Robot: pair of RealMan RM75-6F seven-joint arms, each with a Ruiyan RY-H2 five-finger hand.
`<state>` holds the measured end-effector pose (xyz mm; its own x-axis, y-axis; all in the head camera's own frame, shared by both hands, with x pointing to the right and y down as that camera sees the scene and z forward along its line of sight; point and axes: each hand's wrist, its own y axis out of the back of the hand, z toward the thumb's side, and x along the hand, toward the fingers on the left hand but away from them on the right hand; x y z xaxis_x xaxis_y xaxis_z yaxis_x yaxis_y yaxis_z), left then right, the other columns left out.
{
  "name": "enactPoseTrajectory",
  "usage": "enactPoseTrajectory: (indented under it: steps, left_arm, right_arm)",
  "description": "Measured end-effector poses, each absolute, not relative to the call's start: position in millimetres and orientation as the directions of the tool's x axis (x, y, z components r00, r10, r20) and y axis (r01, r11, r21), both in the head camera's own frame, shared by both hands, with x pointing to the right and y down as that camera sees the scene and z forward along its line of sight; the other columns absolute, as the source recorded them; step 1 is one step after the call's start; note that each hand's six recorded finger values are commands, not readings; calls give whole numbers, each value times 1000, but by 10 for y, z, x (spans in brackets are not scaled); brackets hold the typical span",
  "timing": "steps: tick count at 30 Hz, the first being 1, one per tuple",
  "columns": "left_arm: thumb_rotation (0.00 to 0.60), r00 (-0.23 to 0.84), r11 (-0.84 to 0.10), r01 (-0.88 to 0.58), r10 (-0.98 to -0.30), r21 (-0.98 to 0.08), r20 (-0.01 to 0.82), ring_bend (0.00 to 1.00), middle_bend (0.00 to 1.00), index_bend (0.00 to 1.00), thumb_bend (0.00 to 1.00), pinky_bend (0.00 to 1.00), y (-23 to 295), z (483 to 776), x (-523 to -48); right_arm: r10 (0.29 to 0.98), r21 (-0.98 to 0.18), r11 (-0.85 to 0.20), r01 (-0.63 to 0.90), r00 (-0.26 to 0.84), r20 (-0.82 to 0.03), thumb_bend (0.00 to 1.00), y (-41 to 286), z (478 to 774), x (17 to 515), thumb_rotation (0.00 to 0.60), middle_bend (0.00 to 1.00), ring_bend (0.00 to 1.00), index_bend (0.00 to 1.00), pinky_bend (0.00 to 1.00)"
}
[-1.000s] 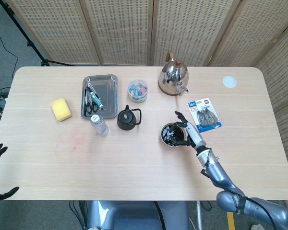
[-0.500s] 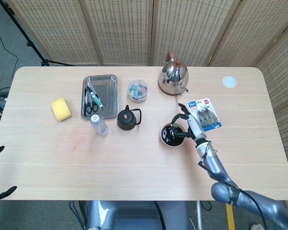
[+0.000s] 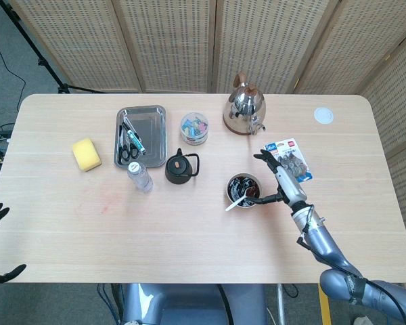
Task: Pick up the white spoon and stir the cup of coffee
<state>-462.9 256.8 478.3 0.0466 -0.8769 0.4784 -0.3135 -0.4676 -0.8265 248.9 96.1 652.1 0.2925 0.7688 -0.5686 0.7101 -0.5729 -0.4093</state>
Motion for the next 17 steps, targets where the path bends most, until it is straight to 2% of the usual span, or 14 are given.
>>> enactPoseTrajectory:
  steps: [7,11,17]
  left_arm:
    - [600,50,-456,-316,-884,-832,465,0,0,0,0,0,2583,4738,-4644]
    - [600,47,-451,-309,-887,-837,460,0,0,0,0,0,2591,4733,-4649]
    - [600,67,-457,-305,-885,-835,460,0,0,0,0,0,2627,4727,-4601]
  right_arm:
    - [832,-618,-548,564,294,-470,0,1092,6199,2773,600,0,0,110,0]
    - [880,-759,-472,448,284,-380,0,1253,6027,3038,600,0,0,110,0]
    - [928,-912,-333,239,254,-273,0,1625,5789,3552,600,0,0,93,0]
